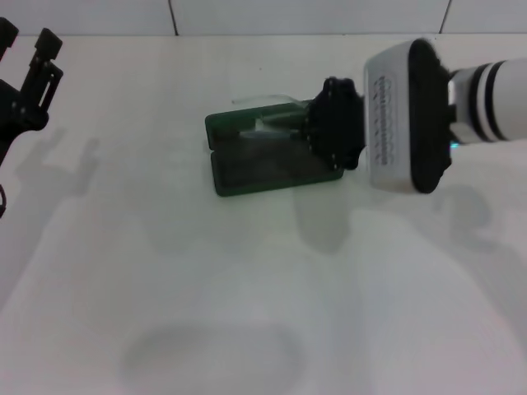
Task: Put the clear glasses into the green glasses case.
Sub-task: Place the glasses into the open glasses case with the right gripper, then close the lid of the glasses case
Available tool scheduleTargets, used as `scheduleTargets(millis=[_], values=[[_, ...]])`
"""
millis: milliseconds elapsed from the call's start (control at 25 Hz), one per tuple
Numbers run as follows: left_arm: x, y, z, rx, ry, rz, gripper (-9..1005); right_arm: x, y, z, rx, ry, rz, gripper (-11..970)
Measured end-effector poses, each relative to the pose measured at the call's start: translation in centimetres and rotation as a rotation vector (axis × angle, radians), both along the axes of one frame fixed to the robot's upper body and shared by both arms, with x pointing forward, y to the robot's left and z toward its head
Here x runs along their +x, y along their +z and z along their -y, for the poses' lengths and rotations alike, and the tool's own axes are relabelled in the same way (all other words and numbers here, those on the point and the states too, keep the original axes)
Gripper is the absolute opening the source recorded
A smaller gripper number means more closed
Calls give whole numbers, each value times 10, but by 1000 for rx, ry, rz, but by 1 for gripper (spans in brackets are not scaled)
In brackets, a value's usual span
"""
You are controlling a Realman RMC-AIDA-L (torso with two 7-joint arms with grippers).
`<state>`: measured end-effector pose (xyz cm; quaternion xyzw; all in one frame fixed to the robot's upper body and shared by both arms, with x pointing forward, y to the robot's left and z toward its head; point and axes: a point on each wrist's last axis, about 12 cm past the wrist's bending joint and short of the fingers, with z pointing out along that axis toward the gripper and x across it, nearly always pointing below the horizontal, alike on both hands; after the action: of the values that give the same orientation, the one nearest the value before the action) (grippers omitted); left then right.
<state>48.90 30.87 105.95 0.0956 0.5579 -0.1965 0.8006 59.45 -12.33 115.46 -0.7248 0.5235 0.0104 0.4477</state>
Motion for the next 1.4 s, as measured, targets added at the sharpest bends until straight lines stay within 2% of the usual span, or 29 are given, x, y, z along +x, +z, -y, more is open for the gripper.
scheduleTargets(millis=[320,560,1200,1400], values=[[5,1,4,-6,-14,0,560,-3,-26,-15,-71,26,16,29],[9,1,6,-4,-16,-13,560,-8,-37,-21,-79,25,57,29],[14,-3,10,-7,-9,-52,559,-21,-32,-18,-6,7,22,61],[12,-8,5,-18,75,-62,559,-20,-11,-4,138,-28,-77,185]])
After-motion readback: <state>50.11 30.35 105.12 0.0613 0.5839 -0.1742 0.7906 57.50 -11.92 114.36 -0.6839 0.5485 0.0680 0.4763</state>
